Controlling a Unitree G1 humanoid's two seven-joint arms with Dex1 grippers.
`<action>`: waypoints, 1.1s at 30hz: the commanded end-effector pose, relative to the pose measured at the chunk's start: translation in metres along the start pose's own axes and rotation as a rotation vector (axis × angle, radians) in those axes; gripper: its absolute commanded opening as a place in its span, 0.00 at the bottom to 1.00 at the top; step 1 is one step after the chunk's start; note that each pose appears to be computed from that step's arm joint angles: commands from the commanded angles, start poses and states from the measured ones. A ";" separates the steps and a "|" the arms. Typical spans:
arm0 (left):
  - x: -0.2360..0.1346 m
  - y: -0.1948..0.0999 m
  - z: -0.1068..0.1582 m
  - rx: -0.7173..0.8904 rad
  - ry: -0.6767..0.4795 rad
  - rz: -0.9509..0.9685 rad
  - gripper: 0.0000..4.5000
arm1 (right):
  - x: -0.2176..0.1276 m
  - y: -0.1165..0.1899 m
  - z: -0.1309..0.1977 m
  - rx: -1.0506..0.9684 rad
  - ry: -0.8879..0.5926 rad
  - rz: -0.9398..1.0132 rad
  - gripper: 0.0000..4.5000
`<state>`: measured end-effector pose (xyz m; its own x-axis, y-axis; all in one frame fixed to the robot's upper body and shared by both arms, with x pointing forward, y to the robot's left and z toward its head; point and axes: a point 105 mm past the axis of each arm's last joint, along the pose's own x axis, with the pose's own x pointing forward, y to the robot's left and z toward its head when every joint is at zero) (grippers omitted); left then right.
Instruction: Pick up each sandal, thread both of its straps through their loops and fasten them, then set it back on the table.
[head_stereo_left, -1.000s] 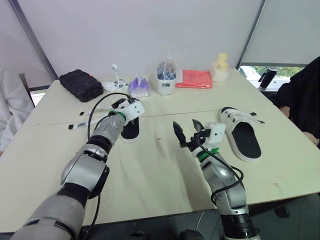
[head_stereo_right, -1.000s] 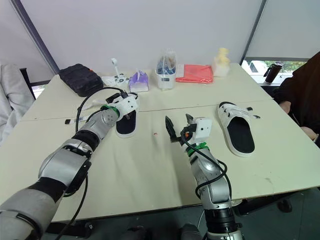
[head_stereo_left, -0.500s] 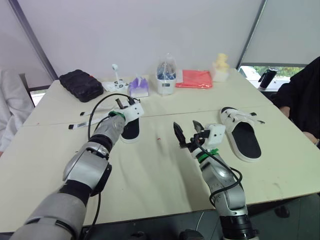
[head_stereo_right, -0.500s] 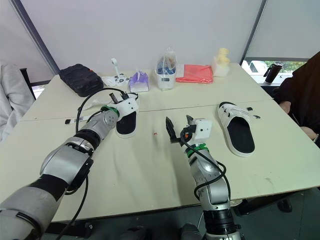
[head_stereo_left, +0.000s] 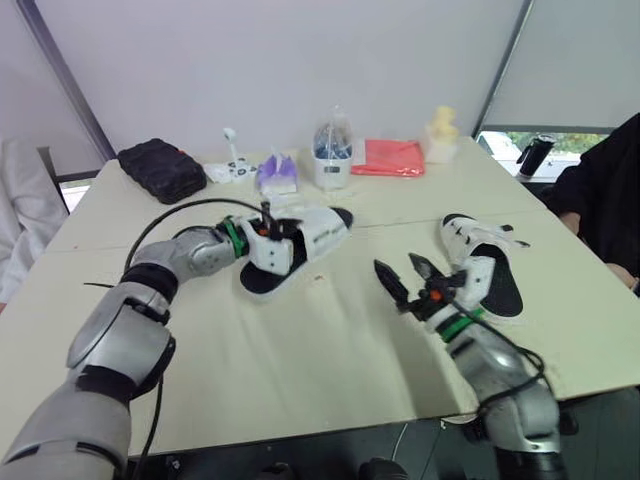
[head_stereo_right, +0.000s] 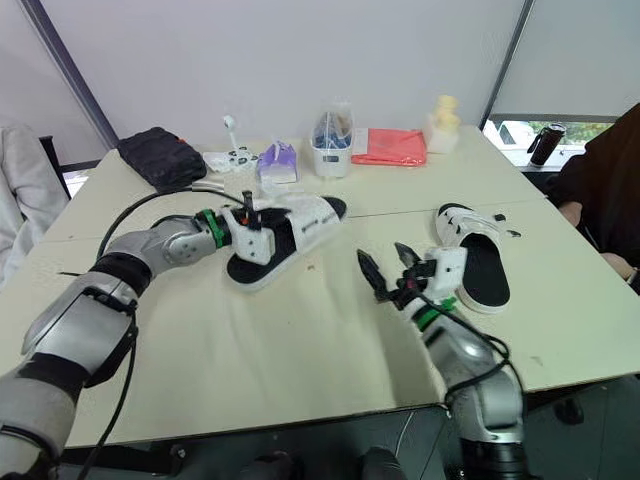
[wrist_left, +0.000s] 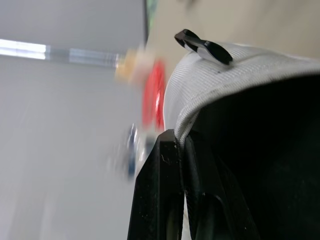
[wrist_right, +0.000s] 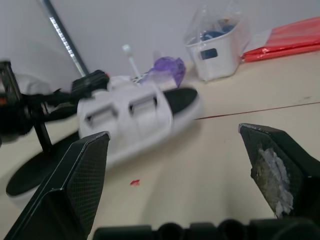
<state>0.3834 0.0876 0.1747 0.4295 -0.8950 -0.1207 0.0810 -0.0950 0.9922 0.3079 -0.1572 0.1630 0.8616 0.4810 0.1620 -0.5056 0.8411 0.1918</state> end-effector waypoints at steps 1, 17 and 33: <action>-0.017 -0.007 0.042 0.086 -0.261 -0.048 0.01 | -0.021 0.004 0.025 0.025 0.010 0.125 1.00; 0.010 -0.047 0.081 0.206 -0.371 0.001 0.01 | -0.030 0.008 0.014 0.037 0.135 0.196 1.00; 0.007 -0.053 0.069 0.149 -0.357 0.000 0.45 | -0.032 0.008 0.003 0.039 0.171 0.193 1.00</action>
<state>0.3208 0.0552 0.1132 0.0813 -0.9798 -0.1829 -0.0898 -0.1899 0.9777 0.2788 -0.1697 0.1528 0.7545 0.6563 0.0020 -0.6369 0.7315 0.2435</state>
